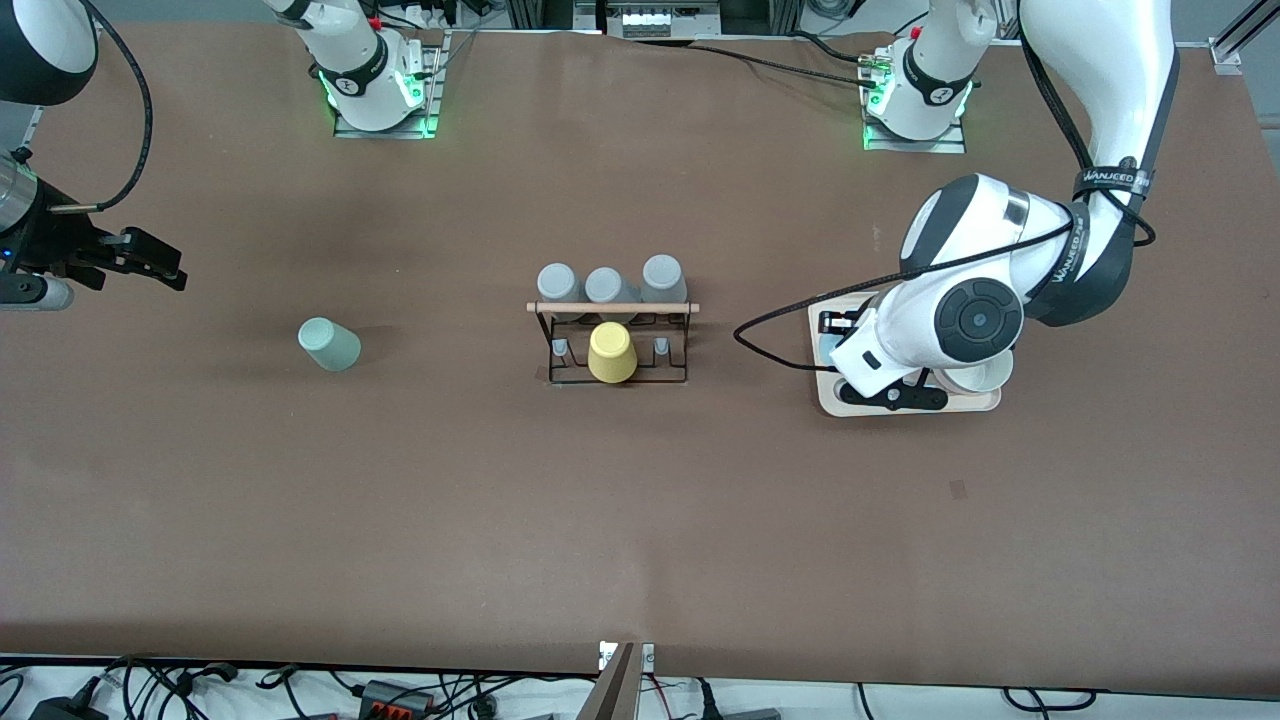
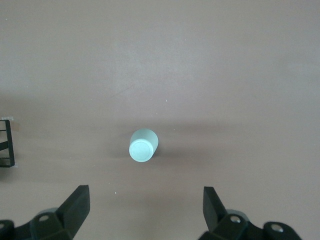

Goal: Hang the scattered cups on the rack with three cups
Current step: 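Close the left gripper and lift the light blue cup, then carry the light blue cup with the left gripper to the rack, then set the light blue cup beside the yellow cup and open the left gripper, then withdraw the left gripper while the right gripper reaches the teal cup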

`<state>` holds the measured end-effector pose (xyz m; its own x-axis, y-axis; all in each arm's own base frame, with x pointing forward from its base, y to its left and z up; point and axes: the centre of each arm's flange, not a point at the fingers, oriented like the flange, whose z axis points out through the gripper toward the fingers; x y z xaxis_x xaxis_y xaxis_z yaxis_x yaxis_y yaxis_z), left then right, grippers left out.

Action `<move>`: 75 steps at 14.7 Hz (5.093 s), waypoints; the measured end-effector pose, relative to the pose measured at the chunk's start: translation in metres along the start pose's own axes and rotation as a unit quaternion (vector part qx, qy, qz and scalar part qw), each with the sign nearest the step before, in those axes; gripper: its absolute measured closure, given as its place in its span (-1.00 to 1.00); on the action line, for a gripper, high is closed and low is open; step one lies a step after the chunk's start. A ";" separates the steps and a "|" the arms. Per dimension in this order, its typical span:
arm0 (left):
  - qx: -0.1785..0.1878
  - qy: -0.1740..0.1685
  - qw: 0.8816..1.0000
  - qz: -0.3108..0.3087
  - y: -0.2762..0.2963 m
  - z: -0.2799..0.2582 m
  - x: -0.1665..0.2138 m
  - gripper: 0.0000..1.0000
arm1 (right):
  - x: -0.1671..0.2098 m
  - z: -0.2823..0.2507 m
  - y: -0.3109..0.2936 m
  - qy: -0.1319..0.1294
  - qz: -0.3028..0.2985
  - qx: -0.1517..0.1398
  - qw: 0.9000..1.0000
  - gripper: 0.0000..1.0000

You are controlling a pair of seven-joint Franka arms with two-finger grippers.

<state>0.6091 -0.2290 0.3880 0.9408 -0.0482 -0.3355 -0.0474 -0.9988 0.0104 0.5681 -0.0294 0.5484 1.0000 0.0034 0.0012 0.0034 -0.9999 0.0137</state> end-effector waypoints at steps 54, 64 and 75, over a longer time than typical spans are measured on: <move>-0.087 0.044 0.995 -0.017 0.193 0.038 0.024 -1.00 | 0.009 0.026 0.002 -0.024 0.001 0.001 1.000 -1.00; -0.081 0.098 0.973 -0.195 -0.084 -0.162 -0.008 -1.00 | 0.021 0.072 0.000 -0.062 -0.002 0.002 0.998 -1.00; -0.068 0.103 0.975 -0.186 -0.162 -0.178 -0.122 -1.00 | 0.005 0.231 -0.042 -0.058 0.009 -0.002 0.998 -1.00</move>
<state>0.5617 -0.0621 0.5949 0.9323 0.3322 -0.1433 0.3426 -0.9379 0.0545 0.5731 0.0091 0.3164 0.9933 -0.0171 -0.1147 -0.0150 -0.9997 0.0197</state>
